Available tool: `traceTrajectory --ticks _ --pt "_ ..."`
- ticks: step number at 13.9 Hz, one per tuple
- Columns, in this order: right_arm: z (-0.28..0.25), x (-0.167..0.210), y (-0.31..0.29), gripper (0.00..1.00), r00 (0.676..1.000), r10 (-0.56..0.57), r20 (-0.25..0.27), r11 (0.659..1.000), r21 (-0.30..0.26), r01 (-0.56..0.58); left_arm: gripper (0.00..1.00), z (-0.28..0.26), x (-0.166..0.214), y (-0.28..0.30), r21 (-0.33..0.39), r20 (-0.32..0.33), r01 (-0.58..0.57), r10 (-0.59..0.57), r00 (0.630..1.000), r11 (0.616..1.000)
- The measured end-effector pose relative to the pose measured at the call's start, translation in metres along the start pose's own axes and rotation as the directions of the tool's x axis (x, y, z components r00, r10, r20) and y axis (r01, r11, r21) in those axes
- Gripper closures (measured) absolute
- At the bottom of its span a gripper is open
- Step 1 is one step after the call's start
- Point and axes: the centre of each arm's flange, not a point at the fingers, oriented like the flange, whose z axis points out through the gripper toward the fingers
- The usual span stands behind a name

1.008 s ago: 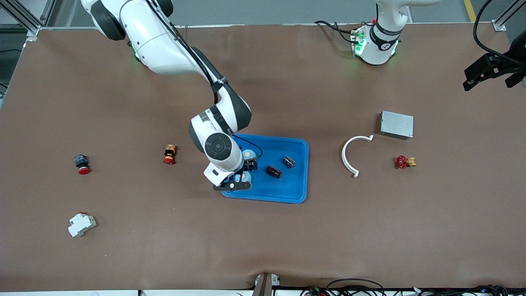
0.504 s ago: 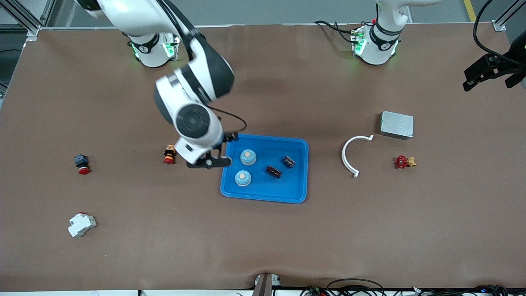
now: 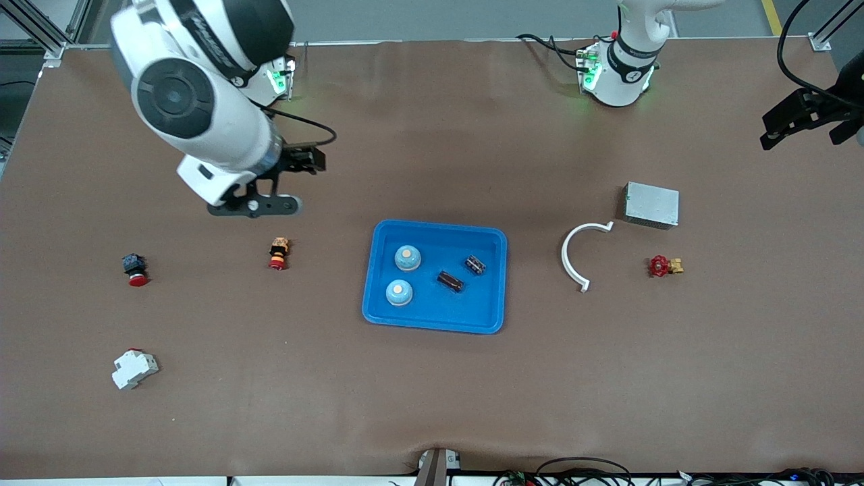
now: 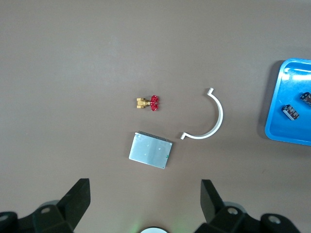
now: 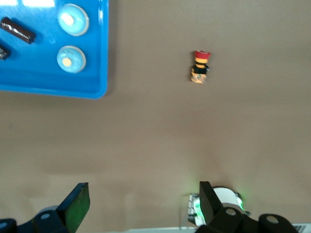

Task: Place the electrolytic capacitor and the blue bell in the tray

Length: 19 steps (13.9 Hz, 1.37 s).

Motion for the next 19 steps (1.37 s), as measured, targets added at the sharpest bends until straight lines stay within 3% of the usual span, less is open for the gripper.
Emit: traceTrajectory --ticks 8,13,19 --pt "-0.036 -0.041 0.08 0.0 1.0 0.017 -0.013 0.999 0.039 -0.016 0.0 0.0 0.0 0.001 0.0 0.0 -0.002 0.002 1.0 1.0" --pt "-0.035 -0.023 0.144 0.0 0.999 0.034 -0.038 0.997 0.071 -0.031 0.0 0.0 0.0 0.002 0.0 0.0 -0.004 0.004 1.0 1.0" --pt "-0.025 0.003 0.191 0.0 0.988 0.077 -0.13 0.993 0.096 -0.065 0.0 0.0 0.0 0.001 0.0 0.0 -0.002 0.002 1.0 1.0"
